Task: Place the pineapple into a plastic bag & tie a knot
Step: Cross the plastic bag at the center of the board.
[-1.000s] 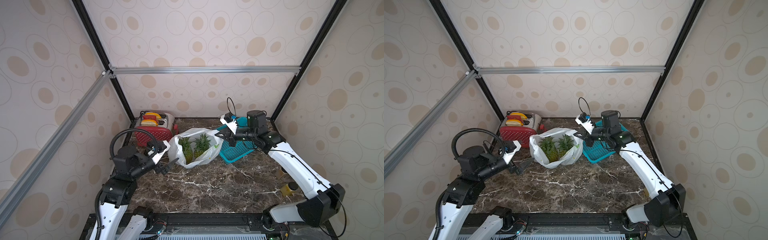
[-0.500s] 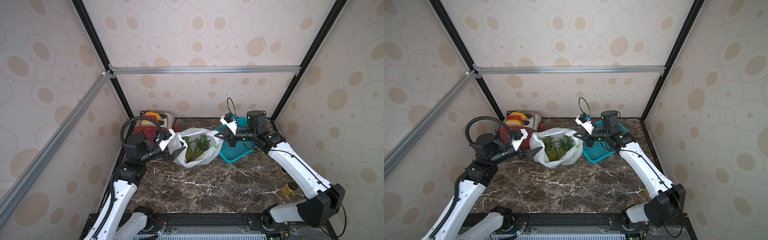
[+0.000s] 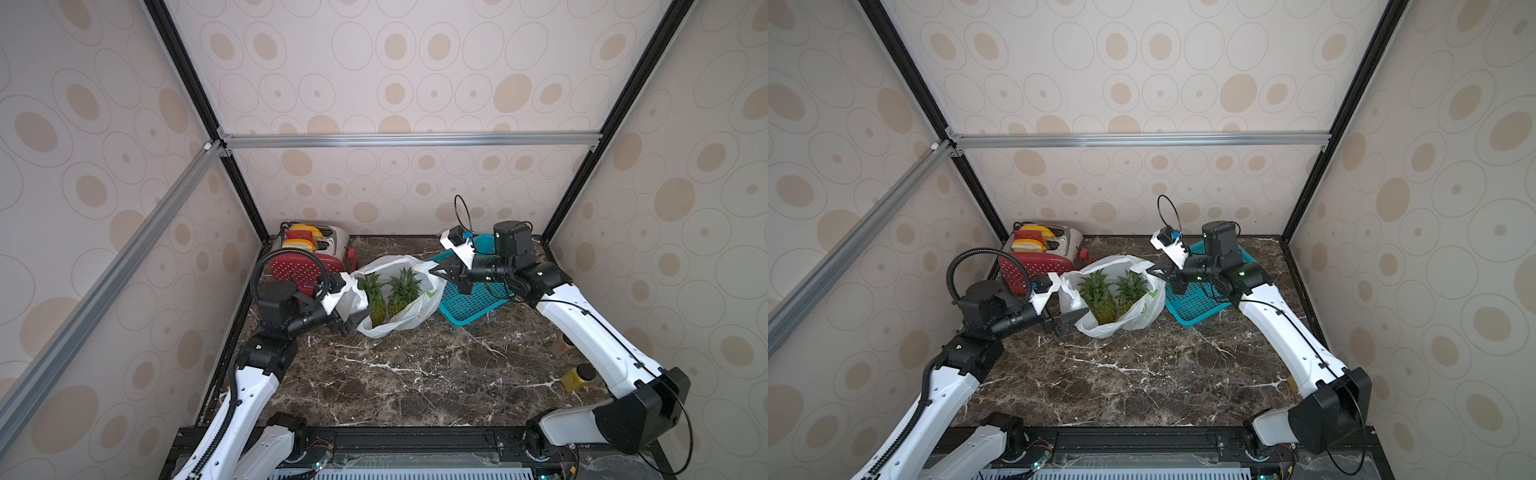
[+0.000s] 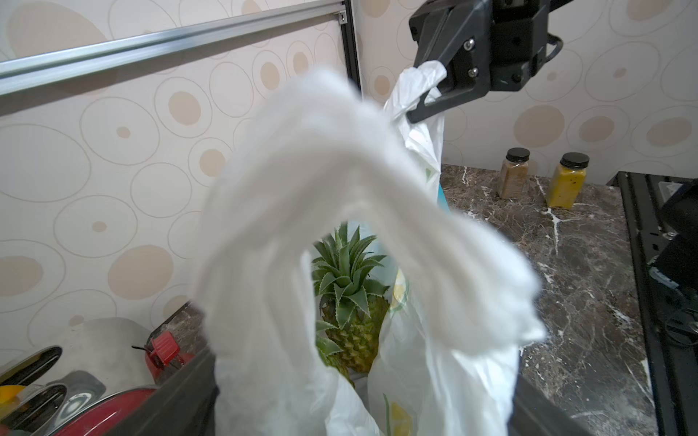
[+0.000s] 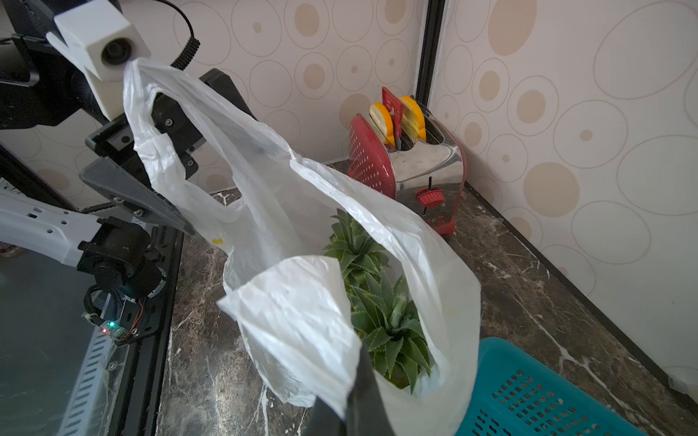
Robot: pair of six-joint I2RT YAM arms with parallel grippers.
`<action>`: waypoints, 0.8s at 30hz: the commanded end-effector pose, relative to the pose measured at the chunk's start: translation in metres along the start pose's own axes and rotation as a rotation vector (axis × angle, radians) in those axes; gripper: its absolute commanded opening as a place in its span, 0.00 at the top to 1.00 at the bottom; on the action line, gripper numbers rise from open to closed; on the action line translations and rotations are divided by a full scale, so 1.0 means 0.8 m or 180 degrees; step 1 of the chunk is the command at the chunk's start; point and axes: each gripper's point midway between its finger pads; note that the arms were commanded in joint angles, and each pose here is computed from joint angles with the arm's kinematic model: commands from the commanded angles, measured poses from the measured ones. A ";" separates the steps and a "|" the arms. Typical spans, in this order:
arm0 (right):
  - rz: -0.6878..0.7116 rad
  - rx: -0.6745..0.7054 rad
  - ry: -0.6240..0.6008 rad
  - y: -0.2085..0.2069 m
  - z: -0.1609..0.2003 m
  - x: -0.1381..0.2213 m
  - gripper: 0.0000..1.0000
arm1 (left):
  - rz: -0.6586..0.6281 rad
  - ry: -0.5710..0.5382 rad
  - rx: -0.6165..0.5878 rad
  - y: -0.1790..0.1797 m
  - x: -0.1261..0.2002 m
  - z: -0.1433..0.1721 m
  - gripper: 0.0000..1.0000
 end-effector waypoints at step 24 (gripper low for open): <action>-0.1051 0.0201 -0.0679 0.063 -0.062 -0.041 1.00 | 0.1076 0.0297 0.0627 -0.025 -0.071 -0.025 1.00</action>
Point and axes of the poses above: each gripper's point midway between its finger pads, its own x axis back along the fingers, its own y axis along the line the jaws close on, z = x × y, and after that the axes turned 15 degrees about x, right-handed
